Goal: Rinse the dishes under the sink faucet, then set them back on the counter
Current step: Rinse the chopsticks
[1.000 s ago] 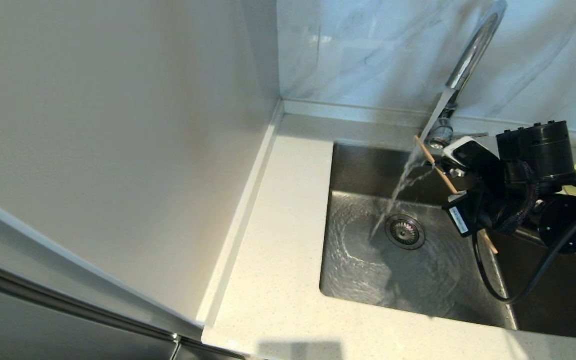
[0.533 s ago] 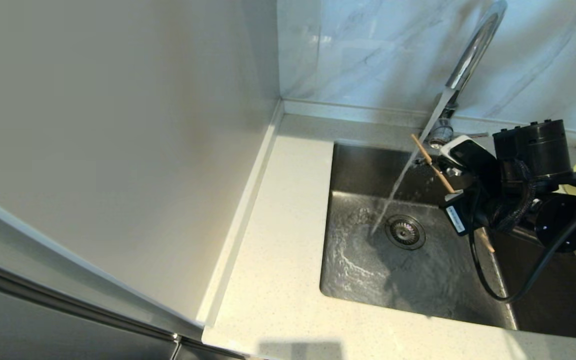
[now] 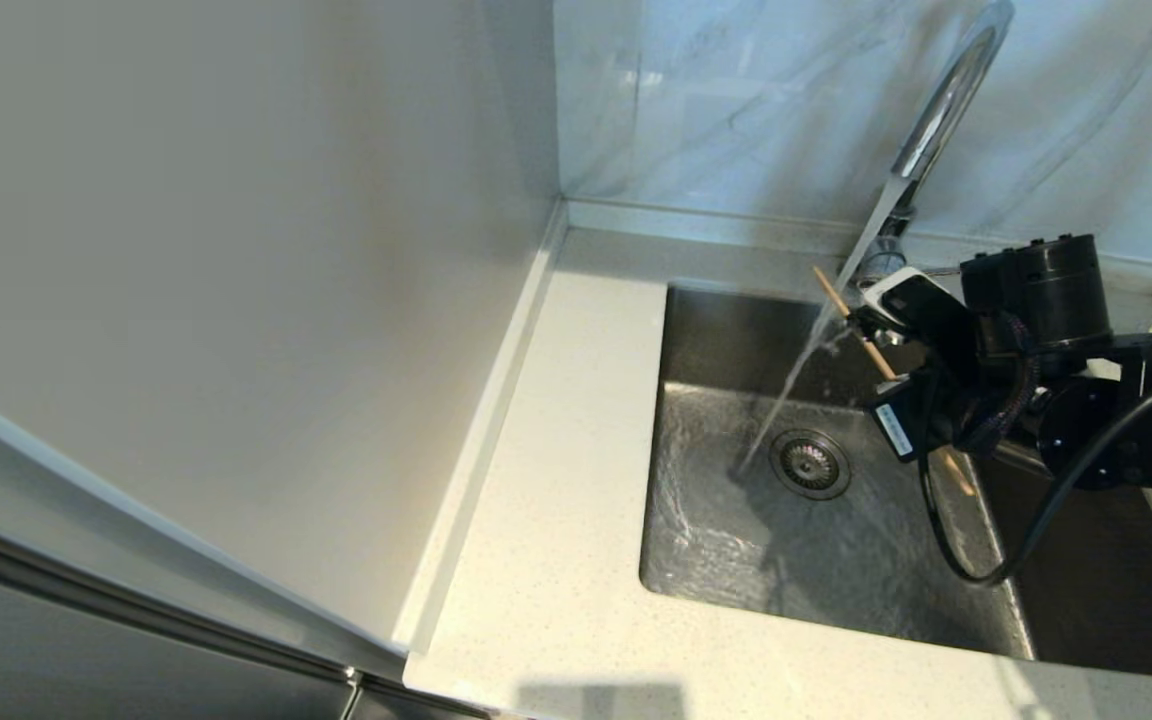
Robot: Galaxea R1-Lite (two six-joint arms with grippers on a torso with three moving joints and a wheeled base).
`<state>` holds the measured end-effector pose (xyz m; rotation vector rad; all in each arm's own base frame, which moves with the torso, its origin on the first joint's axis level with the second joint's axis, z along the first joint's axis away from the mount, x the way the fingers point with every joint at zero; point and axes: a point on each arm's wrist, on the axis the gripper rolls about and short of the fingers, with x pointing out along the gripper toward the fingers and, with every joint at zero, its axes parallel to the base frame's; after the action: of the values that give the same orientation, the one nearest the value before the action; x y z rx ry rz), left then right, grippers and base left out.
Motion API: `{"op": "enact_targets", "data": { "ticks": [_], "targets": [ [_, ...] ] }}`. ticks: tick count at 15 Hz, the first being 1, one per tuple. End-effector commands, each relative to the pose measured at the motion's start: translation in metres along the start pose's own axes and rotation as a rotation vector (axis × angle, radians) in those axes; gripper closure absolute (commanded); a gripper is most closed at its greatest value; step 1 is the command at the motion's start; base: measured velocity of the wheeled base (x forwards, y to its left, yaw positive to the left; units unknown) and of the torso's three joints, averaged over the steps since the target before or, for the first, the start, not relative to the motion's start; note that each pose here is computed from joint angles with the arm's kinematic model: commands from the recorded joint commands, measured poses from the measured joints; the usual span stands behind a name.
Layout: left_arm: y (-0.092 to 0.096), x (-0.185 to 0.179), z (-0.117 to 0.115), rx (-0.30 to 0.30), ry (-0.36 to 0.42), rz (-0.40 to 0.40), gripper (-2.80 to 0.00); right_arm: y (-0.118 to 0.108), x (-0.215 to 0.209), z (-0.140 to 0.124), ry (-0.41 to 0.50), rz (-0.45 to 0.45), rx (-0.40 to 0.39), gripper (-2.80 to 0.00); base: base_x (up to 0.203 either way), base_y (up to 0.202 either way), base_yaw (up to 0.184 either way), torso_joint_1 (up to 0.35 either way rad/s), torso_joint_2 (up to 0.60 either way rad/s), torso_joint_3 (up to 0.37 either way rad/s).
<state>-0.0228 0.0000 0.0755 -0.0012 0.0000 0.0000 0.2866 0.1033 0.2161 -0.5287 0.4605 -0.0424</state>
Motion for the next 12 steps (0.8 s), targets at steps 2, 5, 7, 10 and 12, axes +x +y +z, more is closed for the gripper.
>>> {"op": "enact_targets", "data": {
  "ticks": [2, 5, 7, 10, 12],
  "targets": [
    [0.0, 0.0, 0.0, 0.001, 0.0, 0.0, 0.0, 0.002, 0.007, 0.006, -0.006, -0.005, 0.001, 0.0, 0.0, 0.0, 0.0, 0.0, 0.0, 0.0],
    [0.0, 0.0, 0.0, 0.0, 0.0, 0.0, 0.0, 0.004, 0.014, 0.01, -0.005, -0.007, 0.001, 0.0, 0.0, 0.0, 0.0, 0.0, 0.0, 0.0],
    [0.0, 0.0, 0.0, 0.0, 0.0, 0.0, 0.0, 0.005, 0.016, 0.014, -0.009, -0.016, 0.004, 0.0, 0.0, 0.0, 0.0, 0.0, 0.0, 0.0],
    [0.0, 0.0, 0.0, 0.0, 0.0, 0.0, 0.0, 0.003, 0.017, 0.02, -0.024, -0.023, 0.011, 0.0, 0.0, 0.0, 0.0, 0.0, 0.0, 0.0],
    [0.0, 0.0, 0.0, 0.0, 0.0, 0.0, 0.0, 0.004, 0.016, 0.017, -0.015, -0.02, 0.007, 0.0, 0.0, 0.0, 0.0, 0.0, 0.0, 0.0]
  ]
}}
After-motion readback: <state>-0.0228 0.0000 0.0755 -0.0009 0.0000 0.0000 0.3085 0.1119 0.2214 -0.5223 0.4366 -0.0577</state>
